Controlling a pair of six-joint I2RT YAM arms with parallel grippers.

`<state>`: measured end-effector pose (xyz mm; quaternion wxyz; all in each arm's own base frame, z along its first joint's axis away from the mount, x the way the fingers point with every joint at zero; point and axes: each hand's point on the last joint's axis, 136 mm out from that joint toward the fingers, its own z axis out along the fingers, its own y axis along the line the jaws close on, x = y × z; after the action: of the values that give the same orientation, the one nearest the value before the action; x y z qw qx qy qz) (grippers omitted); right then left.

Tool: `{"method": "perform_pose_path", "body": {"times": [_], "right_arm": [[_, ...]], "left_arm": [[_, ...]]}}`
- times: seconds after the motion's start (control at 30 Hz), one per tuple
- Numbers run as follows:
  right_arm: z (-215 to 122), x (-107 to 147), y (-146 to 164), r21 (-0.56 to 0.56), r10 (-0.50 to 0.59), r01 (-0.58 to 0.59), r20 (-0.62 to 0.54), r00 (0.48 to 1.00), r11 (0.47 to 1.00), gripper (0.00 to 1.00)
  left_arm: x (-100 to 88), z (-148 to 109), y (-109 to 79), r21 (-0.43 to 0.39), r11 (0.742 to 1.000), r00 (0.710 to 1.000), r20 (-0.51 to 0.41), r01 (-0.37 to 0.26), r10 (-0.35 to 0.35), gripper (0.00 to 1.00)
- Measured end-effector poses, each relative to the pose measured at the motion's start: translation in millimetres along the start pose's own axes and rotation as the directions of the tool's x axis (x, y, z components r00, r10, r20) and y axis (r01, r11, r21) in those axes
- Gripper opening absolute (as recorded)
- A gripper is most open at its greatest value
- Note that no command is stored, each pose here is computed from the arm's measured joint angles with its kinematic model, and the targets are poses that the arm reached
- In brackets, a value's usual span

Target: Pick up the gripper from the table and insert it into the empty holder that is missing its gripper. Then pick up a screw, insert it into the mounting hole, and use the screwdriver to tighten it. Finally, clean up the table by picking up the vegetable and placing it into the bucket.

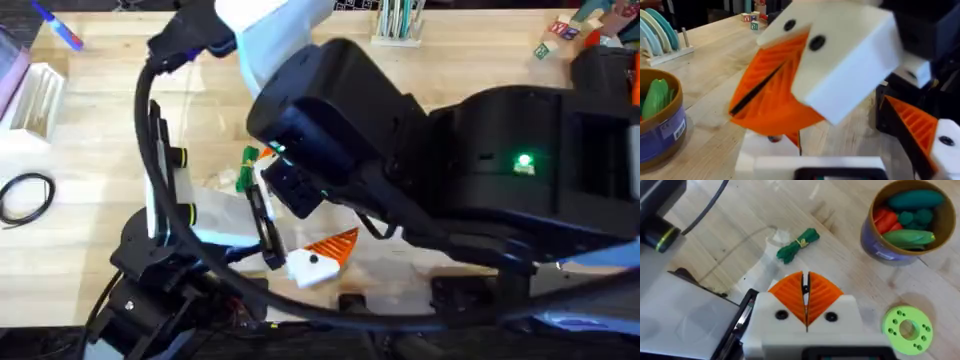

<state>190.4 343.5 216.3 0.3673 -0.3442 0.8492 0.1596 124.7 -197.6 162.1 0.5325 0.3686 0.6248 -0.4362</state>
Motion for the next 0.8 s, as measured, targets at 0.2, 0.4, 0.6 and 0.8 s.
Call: {"method": "perform_pose_path", "body": {"times": [0.2,0.4,0.6,0.8], "right_arm": [[0.0,-0.2,-0.4,0.002,0.000,0.000,0.001,1.000,1.000,0.005],[0.5,1.8,1.7,-0.010,-0.001,0.001,-0.006,1.000,1.000,0.005],[3.5,8.6,2.7,-0.018,-0.005,0.004,-0.023,1.000,1.000,0.005],[4.8,8.5,3.1,-0.018,-0.005,0.004,-0.022,1.000,1.000,0.005]], "left_arm": [[0.0,0.0,0.0,0.000,1.000,1.000,0.000,0.000,0.000,0.987],[0.0,0.0,0.0,0.000,1.000,1.000,0.000,0.000,0.000,0.987],[0.1,0.0,-0.1,0.000,1.000,1.000,0.000,0.002,-0.002,0.987],[0.1,0.0,-0.1,0.000,1.000,1.000,0.000,0.002,-0.002,0.987]]}}
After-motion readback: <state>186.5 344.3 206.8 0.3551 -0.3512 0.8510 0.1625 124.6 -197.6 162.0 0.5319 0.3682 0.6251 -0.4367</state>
